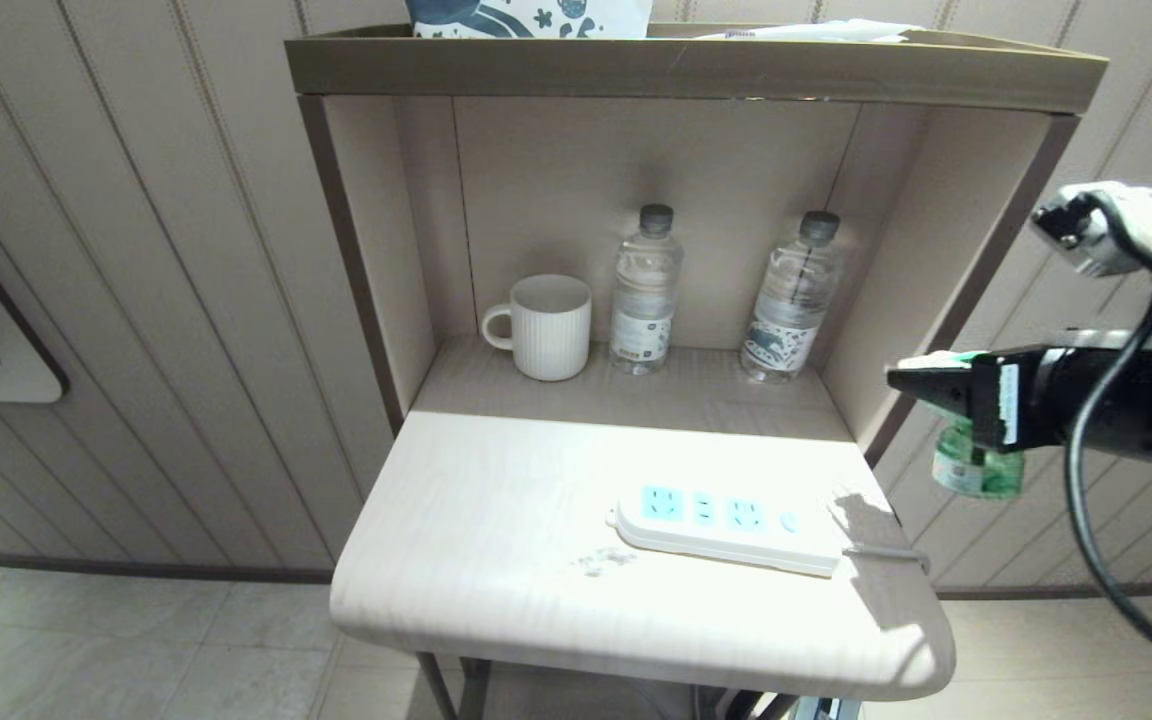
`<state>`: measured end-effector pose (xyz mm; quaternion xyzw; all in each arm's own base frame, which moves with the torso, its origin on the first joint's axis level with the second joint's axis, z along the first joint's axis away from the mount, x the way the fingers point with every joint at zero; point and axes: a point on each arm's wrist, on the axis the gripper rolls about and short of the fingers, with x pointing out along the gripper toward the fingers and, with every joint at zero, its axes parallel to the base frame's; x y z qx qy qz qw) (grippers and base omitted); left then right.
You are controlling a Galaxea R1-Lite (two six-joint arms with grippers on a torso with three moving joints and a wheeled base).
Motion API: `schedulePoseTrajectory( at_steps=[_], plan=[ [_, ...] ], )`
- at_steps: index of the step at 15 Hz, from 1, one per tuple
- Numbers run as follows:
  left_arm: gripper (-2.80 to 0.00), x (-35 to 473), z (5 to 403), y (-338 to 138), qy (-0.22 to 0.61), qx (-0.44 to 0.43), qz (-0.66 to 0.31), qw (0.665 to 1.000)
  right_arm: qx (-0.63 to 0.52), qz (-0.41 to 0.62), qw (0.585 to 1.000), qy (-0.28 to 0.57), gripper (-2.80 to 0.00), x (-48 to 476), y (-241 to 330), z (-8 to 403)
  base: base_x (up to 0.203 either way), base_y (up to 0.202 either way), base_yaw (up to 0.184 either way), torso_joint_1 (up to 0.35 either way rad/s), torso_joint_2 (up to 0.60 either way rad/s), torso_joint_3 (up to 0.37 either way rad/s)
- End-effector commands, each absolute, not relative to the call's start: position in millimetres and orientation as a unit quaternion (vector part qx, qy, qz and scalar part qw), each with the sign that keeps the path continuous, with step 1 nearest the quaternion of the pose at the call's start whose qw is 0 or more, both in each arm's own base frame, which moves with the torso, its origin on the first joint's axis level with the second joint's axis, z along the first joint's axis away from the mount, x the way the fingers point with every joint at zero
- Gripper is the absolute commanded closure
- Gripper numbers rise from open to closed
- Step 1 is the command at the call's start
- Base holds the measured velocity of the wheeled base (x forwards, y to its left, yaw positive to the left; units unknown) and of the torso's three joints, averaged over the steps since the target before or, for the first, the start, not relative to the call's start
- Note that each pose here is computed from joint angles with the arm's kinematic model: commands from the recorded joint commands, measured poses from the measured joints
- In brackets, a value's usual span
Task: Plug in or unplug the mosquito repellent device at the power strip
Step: Insert the plug into the socket
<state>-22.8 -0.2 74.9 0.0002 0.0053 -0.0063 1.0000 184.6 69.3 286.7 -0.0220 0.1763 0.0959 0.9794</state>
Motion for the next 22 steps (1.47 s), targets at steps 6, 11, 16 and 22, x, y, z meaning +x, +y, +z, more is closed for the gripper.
schedulePoseTrajectory(
  at_steps=[6,11,16,22],
  plan=[
    [0.0,-23,74,0,0.007,0.0,-0.007,1.0,-0.054,0.13,0.892,0.429,0.0,133,52,299,0.0,0.0,0.0,0.0,0.0,0.0],
    [0.0,-23,75,0,0.006,0.0,-0.007,1.0,-0.057,0.13,0.892,0.43,0.0,137,54,300,0.0,0.0,0.0,0.0,0.0,0.0],
    [0.0,-23,75,0,0.005,0.0,-0.006,1.0,-0.079,0.162,0.878,0.442,0.0,134,65,295,0.0,0.0,0.0,0.0,0.0,0.0],
    [0.0,-23,75,0,0.006,0.0,-0.006,1.0,-0.11,0.183,0.852,0.478,0.0,153,87,280,0.0,0.0,0.0,0.006,-0.01,-0.009]
  ],
)
